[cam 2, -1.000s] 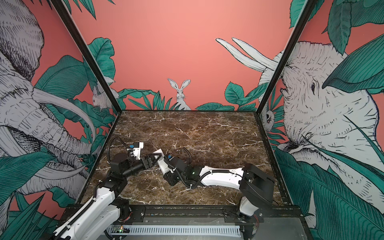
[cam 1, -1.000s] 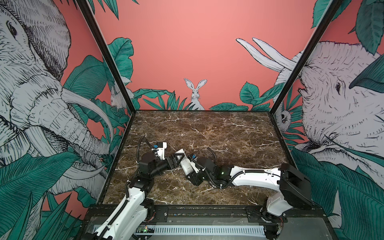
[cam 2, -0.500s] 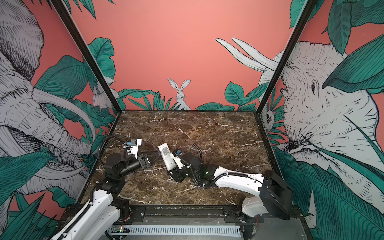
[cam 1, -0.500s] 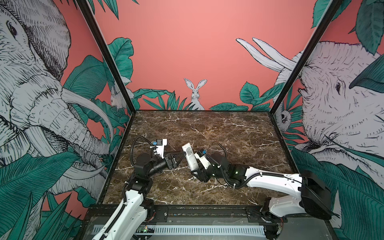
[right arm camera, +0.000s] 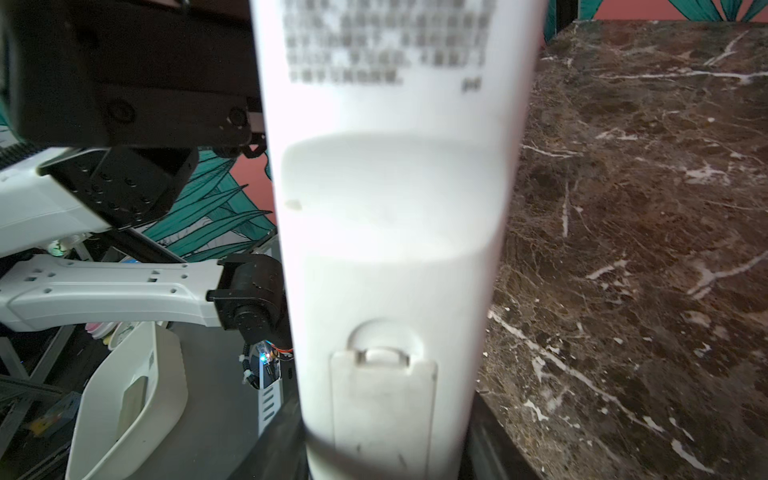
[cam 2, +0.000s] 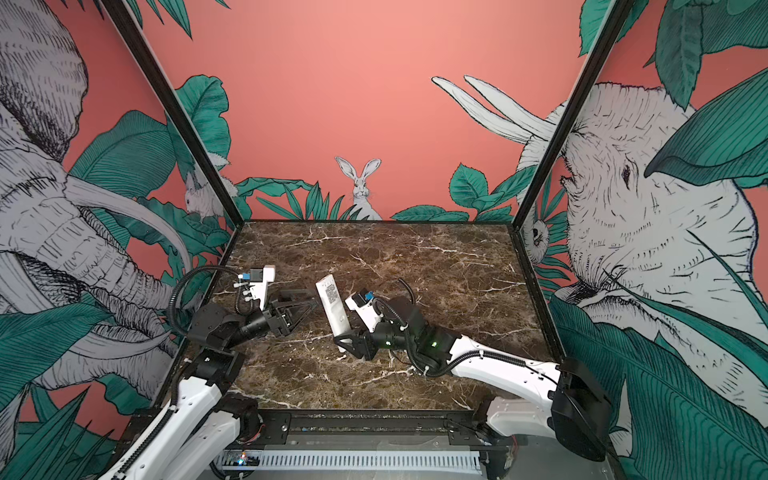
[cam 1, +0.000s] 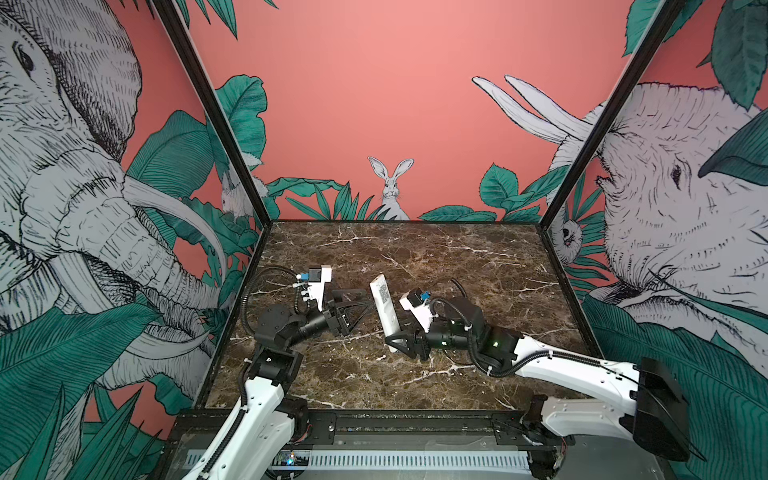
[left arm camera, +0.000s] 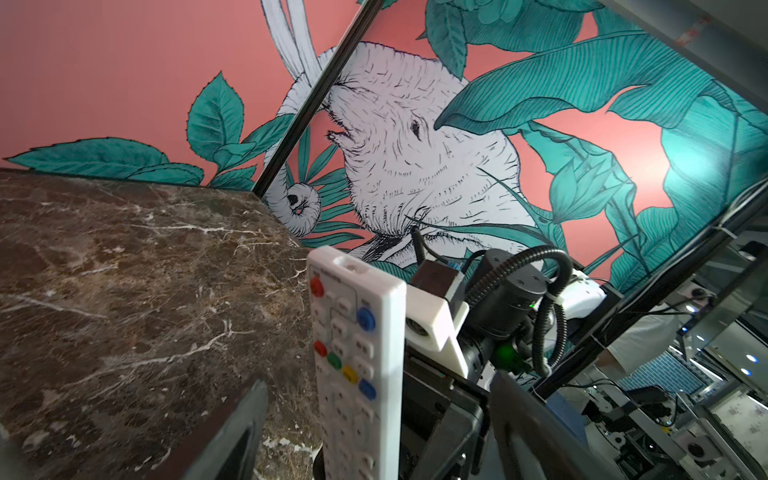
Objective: Load the batteries into the remote control
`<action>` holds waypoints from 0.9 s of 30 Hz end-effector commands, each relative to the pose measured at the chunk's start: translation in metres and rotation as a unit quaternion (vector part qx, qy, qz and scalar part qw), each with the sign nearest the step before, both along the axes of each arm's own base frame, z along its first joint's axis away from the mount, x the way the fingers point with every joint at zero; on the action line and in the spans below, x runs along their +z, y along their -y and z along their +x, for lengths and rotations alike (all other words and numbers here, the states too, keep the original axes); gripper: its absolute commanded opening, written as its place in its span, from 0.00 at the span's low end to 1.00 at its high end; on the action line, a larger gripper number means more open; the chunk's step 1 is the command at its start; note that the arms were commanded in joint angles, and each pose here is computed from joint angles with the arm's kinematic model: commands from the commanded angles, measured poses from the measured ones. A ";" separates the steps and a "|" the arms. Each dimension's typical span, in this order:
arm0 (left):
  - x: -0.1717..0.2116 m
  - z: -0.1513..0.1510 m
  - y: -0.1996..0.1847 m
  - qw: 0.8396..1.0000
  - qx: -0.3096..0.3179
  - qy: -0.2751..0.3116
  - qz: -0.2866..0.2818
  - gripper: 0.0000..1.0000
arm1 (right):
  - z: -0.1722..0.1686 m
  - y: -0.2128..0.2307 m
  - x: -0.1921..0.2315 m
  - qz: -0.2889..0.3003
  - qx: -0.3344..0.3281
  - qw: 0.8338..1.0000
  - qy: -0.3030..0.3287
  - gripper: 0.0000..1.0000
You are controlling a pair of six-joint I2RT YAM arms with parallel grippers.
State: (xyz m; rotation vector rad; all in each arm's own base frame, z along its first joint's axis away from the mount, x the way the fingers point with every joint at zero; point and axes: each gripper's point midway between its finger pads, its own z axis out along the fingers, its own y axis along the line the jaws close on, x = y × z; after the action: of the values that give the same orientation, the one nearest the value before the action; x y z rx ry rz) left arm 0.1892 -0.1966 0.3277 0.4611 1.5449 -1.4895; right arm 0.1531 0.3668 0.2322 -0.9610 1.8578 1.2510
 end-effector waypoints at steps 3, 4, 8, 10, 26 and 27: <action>0.039 -0.022 0.001 0.997 -0.034 0.064 -0.023 0.86 | -0.014 -0.004 0.049 0.085 0.050 0.994 0.041 0.20; 0.042 -0.023 0.001 0.997 -0.036 0.068 -0.024 0.87 | -0.016 -0.004 0.053 0.094 0.056 0.993 0.043 0.20; 0.055 -0.030 0.003 0.995 -0.044 0.090 -0.028 0.87 | -0.023 -0.004 0.070 0.126 0.075 0.988 0.053 0.20; 0.059 -0.032 0.005 0.994 -0.050 0.097 -0.030 0.88 | -0.025 -0.003 0.074 0.136 0.080 0.986 0.055 0.20; 0.071 -0.042 0.029 0.989 -0.089 0.117 -0.028 0.88 | -0.036 -0.005 0.089 0.187 0.113 0.974 0.050 0.19; 0.070 -0.041 0.029 0.989 -0.089 0.115 -0.028 0.88 | -0.037 -0.004 0.089 0.187 0.114 0.974 0.049 0.19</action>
State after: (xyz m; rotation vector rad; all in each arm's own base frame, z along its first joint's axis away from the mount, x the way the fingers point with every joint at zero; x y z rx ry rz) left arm 0.1532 -0.2270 0.3815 0.6980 1.3722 -1.5771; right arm 0.1210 0.3733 0.2972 -1.0163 1.5235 1.5558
